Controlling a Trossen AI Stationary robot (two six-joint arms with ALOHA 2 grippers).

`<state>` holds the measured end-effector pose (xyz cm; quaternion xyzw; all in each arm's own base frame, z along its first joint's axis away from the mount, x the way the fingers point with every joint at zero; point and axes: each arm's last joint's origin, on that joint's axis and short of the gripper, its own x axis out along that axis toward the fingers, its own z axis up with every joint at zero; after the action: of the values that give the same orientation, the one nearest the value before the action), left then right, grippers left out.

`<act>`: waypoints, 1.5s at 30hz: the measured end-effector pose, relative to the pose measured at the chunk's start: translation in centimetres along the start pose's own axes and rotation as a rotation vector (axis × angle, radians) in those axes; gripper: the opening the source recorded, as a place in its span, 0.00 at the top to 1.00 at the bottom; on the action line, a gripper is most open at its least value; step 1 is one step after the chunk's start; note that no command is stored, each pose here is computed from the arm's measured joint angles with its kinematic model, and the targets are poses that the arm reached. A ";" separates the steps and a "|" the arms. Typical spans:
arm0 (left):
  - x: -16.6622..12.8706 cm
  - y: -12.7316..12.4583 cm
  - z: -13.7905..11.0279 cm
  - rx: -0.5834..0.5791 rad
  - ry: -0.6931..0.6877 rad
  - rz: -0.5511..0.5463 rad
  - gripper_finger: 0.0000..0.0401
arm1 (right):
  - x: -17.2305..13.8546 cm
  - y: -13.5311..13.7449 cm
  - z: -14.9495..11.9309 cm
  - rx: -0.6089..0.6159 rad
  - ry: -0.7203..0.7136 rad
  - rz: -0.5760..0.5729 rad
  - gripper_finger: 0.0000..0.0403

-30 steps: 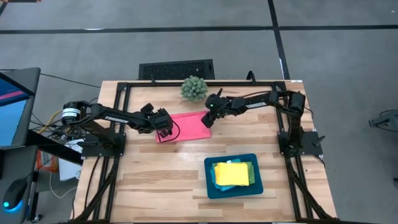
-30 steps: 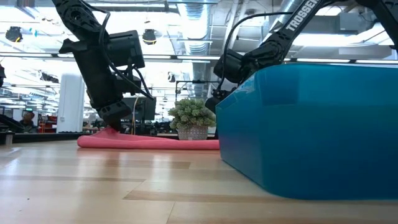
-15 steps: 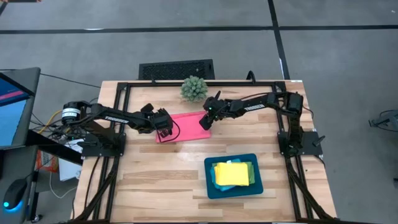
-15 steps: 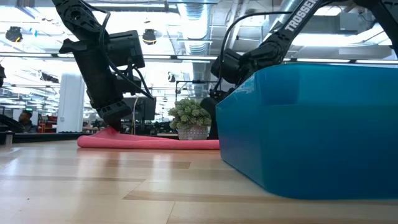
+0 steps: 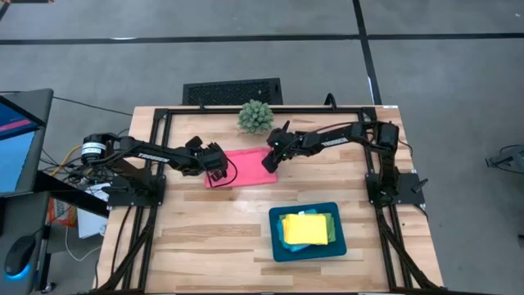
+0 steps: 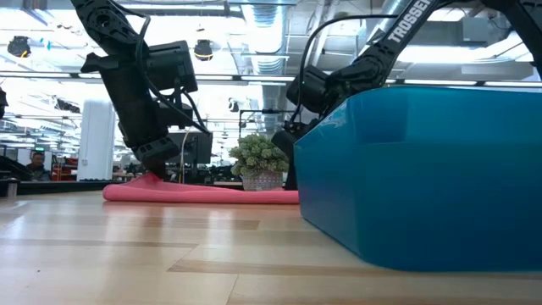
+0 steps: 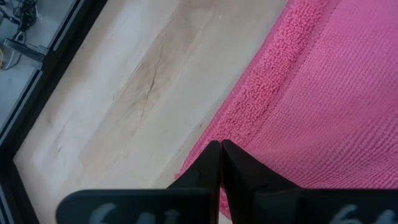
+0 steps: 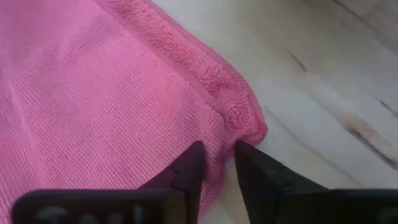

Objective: Fold microfiber towels
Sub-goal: Fold the pink microfiber towel

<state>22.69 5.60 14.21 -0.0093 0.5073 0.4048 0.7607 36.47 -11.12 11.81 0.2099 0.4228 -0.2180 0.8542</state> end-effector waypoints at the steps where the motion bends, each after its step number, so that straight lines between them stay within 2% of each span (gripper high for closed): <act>1: 0.0 0.0 0.0 -0.001 -0.001 0.000 1.00 | 0.0 0.0 0.0 0.001 0.000 -0.001 0.74; 5: 0.0 0.0 0.0 -0.001 -0.001 -0.002 1.00 | 0.0 0.0 0.0 -0.002 -0.001 -0.002 0.85; 9: 0.0 0.0 0.0 -0.001 0.002 -0.008 1.00 | -0.2 0.0 0.0 -0.035 0.004 -0.002 0.89; 19: -0.5 -0.1 1.0 -0.002 -0.022 -0.023 1.00 | -0.5 -0.7 0.0 -0.044 0.039 -0.024 0.85; 28: -0.7 0.0 1.6 0.025 -0.054 0.021 1.00 | -1.5 -0.8 0.4 -0.062 0.032 -0.028 0.85; 37: -0.9 0.0 1.3 -0.064 -0.158 0.203 1.00 | -1.9 -0.9 0.5 -0.067 0.019 -0.076 0.85; 45: 1.9 -0.1 -1.5 -0.138 -0.187 0.068 1.00 | -1.9 -1.2 0.6 -0.061 0.017 -0.082 0.85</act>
<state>21.90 6.04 12.01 -0.0066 0.4048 0.4637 0.7881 35.14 -12.03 13.53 0.1683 0.4447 -0.2381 0.8469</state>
